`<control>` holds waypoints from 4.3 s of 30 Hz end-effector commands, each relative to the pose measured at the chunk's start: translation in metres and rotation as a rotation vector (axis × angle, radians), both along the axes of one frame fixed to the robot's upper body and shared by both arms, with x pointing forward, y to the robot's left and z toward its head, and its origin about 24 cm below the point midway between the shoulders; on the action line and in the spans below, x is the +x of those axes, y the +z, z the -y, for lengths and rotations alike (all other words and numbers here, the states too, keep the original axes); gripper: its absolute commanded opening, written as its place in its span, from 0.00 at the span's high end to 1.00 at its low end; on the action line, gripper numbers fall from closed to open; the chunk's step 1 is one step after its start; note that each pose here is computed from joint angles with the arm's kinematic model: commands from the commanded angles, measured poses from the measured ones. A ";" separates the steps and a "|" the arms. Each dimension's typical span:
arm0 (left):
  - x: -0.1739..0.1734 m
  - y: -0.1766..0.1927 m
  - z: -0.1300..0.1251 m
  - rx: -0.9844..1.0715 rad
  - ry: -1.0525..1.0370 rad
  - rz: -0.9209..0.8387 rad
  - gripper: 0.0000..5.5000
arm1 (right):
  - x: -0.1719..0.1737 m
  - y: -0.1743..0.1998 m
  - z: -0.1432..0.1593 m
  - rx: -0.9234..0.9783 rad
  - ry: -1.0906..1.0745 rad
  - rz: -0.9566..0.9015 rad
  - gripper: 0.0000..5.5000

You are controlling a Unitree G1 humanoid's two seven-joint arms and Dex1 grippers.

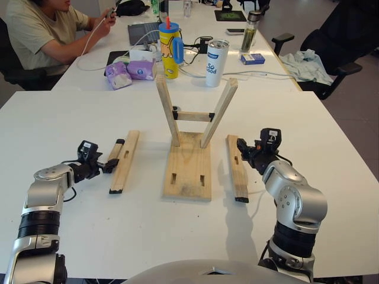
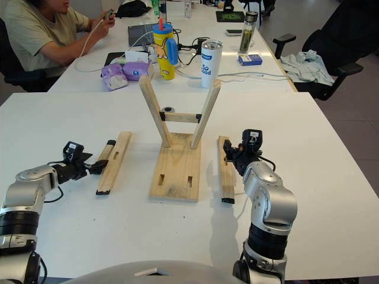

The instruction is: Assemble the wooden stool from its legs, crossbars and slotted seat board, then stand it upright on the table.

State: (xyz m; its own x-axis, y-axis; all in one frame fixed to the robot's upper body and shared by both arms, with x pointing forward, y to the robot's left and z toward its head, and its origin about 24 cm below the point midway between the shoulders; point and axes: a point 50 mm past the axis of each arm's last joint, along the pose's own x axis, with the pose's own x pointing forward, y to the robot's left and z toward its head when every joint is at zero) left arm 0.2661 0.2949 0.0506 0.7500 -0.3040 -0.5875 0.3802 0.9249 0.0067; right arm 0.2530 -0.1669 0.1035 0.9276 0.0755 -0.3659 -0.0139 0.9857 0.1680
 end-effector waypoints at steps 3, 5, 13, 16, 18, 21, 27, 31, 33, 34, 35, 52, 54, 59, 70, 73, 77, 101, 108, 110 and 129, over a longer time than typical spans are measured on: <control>-0.005 -0.013 0.000 0.019 0.094 -0.091 0.35 | 0.001 -0.001 0.001 -0.036 -0.008 0.007 0.42; -0.008 -0.018 0.005 0.016 0.106 -0.117 0.41 | 0.001 -0.001 0.004 -0.053 -0.025 0.014 0.42; -0.013 -0.025 0.017 0.078 0.080 -0.116 0.64 | 0.004 0.009 0.016 -0.151 -0.113 0.121 0.42; -0.007 -0.020 0.022 0.080 0.068 -0.084 0.73 | 0.015 0.016 0.022 -0.179 -0.105 0.147 0.42; -0.004 -0.019 0.021 0.089 0.073 -0.077 0.76 | 0.026 0.026 0.029 -0.153 -0.093 0.191 0.42; 0.005 -0.011 0.014 0.117 0.114 -0.003 0.76 | 0.039 0.043 0.039 -0.133 -0.091 0.273 0.42; 0.036 0.079 0.035 -0.008 0.127 0.583 0.76 | 0.045 0.092 0.021 0.126 0.049 0.565 0.42; 0.033 0.135 0.065 0.006 -0.030 0.890 0.76 | 0.042 0.112 -0.001 0.350 0.261 0.637 0.42; 0.029 0.152 0.084 0.002 -0.127 0.983 0.76 | 0.040 0.118 -0.009 0.452 0.344 0.650 0.42; 0.027 0.159 0.095 0.003 -0.182 1.013 0.76 | 0.039 0.121 -0.013 0.495 0.386 0.650 0.42; 0.025 0.163 0.104 -0.002 -0.228 1.032 0.76 | 0.038 0.121 -0.017 0.542 0.433 0.637 0.42; 0.011 0.152 0.182 -0.136 -0.541 0.998 0.76 | 0.028 0.121 -0.039 0.845 0.635 0.479 0.42; 0.009 0.148 0.187 -0.126 -0.559 0.994 0.76 | 0.029 0.122 -0.037 0.871 0.616 0.476 0.42; 0.007 0.143 0.192 -0.113 -0.578 0.975 0.76 | 0.031 0.126 -0.035 0.951 0.607 0.469 0.42; 0.004 0.138 0.196 -0.079 -0.565 0.965 0.76 | 0.031 0.123 -0.039 0.910 0.626 0.411 0.72; 0.004 0.137 0.196 -0.073 -0.562 0.961 0.76 | 0.031 0.122 -0.040 0.895 0.625 0.402 0.80; 0.003 0.135 0.195 -0.069 -0.562 0.950 0.76 | 0.032 0.122 -0.039 0.890 0.619 0.401 0.91; -0.004 0.166 0.151 -0.576 -0.226 0.905 0.41 | -0.033 0.030 0.016 0.328 0.095 0.216 0.92; 0.001 0.165 0.158 -0.575 -0.241 0.877 0.41 | -0.029 0.021 0.019 0.318 -0.114 0.276 0.92; 0.002 0.166 0.159 -0.568 -0.258 0.873 0.41 | -0.031 0.018 0.020 0.310 -0.158 0.283 0.92; 0.005 0.146 0.160 -0.542 -0.245 0.799 0.41 | -0.009 0.001 0.021 0.350 -0.240 0.284 0.92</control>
State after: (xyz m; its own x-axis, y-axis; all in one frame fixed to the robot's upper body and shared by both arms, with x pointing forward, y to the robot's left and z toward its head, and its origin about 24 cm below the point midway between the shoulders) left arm 0.2710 0.1333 0.2021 0.7331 -0.5836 0.3493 0.6382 0.7678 -0.0565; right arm 0.2407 -0.1891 0.1040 0.9921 -0.0765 -0.0990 0.1166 0.8522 0.5101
